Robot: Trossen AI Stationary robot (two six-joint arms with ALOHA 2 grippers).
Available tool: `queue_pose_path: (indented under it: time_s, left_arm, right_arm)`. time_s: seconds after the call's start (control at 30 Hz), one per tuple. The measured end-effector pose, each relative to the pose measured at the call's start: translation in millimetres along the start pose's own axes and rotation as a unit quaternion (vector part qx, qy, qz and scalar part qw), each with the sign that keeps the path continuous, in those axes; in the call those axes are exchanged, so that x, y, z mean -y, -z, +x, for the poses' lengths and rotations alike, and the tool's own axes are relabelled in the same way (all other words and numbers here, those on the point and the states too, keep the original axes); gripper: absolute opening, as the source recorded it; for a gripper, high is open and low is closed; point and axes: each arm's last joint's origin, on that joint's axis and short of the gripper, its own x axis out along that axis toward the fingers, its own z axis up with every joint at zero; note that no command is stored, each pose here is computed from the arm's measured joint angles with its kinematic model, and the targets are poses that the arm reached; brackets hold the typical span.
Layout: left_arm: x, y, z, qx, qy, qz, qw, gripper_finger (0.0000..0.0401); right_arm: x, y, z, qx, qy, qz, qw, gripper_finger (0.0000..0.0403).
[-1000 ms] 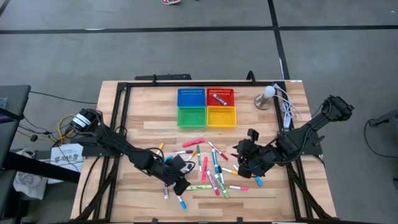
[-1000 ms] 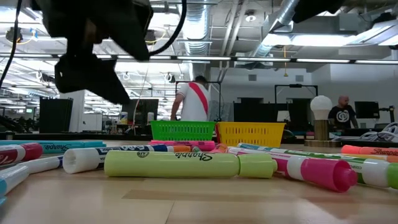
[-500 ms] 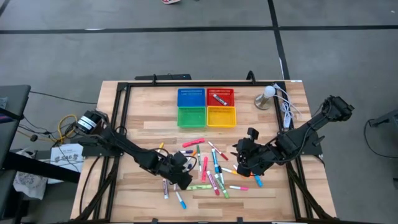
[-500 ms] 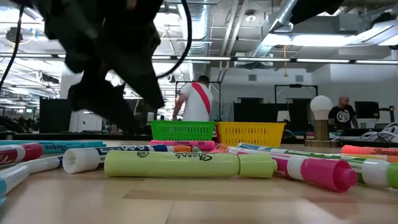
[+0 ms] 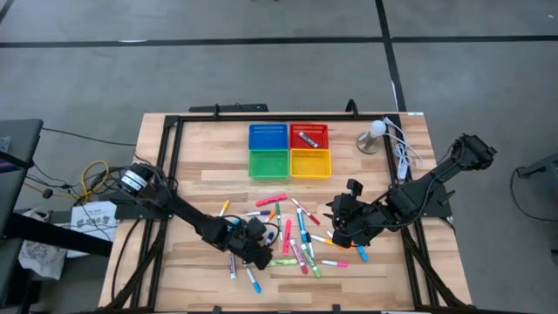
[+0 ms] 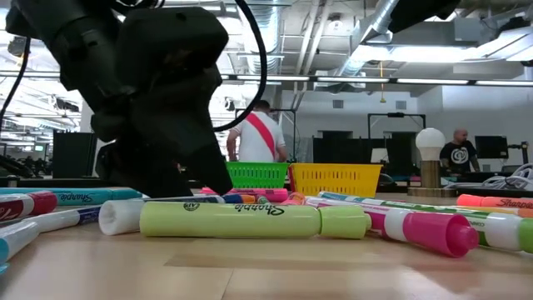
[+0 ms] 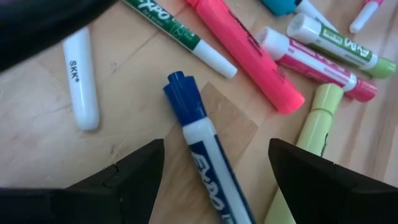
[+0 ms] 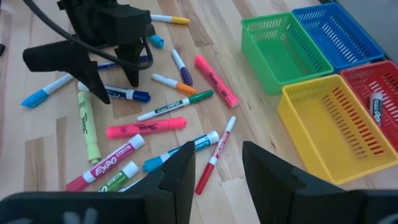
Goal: Pick & Place Markers
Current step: Put the blue thick dry erase marker into the red bin
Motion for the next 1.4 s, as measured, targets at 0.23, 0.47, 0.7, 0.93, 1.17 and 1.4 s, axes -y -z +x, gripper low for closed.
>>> queue_pose_path:
  time_s: [0.23,0.47,0.7,0.93,1.17,1.4]
  left_arm:
    - [0.6,2.8,-0.4,0.008,-0.005,0.01,1.0,0.0289]
    - [-0.3,2.8,-0.1,0.004,-0.007,0.024,1.0,0.0289]
    - [-2.5,3.9,0.2,0.0,-0.018,0.03,0.999,0.0286]
    - [-4.3,4.7,0.2,-0.003,-0.026,0.034,0.999,0.0246]
    - [-5.0,4.7,0.2,-0.006,-0.027,0.034,0.999,0.0187]
    - [-5.6,4.8,0.3,-0.006,-0.029,0.034,0.999,0.0141]
  right_arm:
    - [0.0,0.0,0.0,0.0,0.0,0.0,1.0,0.0123]
    - [0.0,0.1,0.0,0.0,0.0,-0.006,1.0,0.0123]
    - [0.0,0.0,0.0,0.0,0.0,-0.009,1.0,0.0123]
    - [0.0,0.1,0.0,0.0,0.0,-0.009,1.0,0.0123]
    - [-0.1,0.1,0.0,-0.001,-0.001,-0.009,1.0,0.0123]
    - [-0.1,0.1,0.0,-0.001,-0.001,-0.009,1.0,0.0123]
